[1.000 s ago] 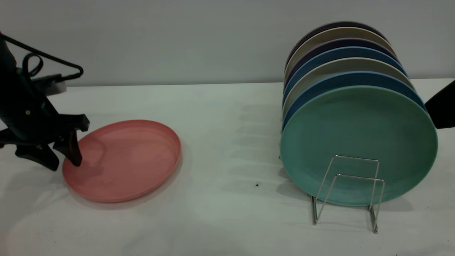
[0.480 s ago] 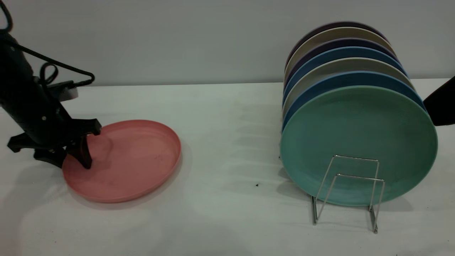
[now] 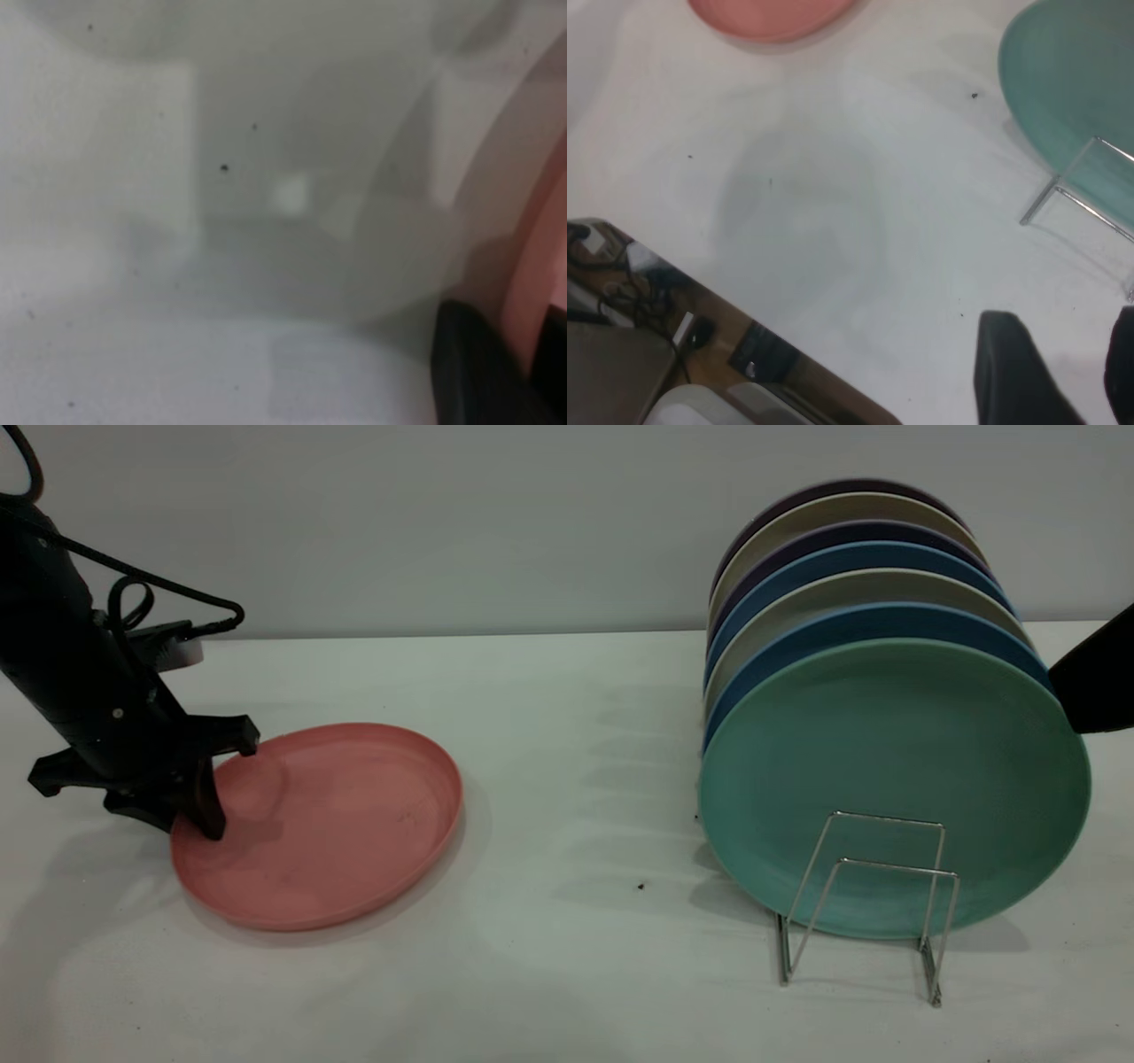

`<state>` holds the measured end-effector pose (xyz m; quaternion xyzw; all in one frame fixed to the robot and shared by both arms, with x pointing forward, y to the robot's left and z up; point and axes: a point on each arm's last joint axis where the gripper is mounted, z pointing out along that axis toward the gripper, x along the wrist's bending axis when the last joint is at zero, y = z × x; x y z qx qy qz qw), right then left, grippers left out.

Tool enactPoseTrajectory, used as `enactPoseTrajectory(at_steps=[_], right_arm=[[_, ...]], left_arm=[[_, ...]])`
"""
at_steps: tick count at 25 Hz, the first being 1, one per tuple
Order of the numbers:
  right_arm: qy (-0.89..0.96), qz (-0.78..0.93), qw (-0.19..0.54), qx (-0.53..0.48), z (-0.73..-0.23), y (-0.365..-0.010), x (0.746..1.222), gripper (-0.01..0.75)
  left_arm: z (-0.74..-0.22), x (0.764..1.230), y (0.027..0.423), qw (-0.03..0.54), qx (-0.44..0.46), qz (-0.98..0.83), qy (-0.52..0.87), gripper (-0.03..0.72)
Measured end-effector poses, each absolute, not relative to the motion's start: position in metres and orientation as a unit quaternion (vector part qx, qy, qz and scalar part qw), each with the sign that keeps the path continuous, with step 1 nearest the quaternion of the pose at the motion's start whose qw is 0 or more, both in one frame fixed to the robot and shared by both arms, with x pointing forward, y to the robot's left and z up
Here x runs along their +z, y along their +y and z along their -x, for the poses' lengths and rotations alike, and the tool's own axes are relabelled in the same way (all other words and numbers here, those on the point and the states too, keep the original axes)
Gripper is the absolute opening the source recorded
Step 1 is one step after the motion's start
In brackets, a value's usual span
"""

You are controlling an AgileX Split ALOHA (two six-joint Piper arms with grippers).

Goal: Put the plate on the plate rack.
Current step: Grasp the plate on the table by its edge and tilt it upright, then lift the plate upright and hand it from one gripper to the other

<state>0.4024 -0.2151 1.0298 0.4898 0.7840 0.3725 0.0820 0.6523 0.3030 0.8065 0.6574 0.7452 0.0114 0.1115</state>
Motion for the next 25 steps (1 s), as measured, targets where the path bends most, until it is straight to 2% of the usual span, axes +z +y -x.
enactPoseTrajectory(at_steps=[2, 7, 15, 25], right_arm=[[0.784, -0.490, 0.082, 0.372, -0.402, -0.215, 1.030, 0.280], [0.784, -0.490, 0.082, 0.373, -0.402, -0.215, 1.030, 0.280], [0.792, -0.478, 0.081, 0.370, -0.401, -0.215, 1.029, 0.280], [0.821, -0.420, 0.059, 0.382, -0.407, -0.205, 1.045, 0.280]], left_arm=[[-0.653, 0.808, 0.303, 0.113, 0.012, -0.663, 0.740, 0.077], [-0.654, 0.817, 0.302, 0.118, 0.018, -0.694, 0.710, 0.063], [-0.654, 0.864, 0.301, 0.133, 0.048, -0.767, 0.626, 0.027], [-0.641, 0.905, 0.262, 0.126, 0.042, -0.877, 0.462, 0.020]])
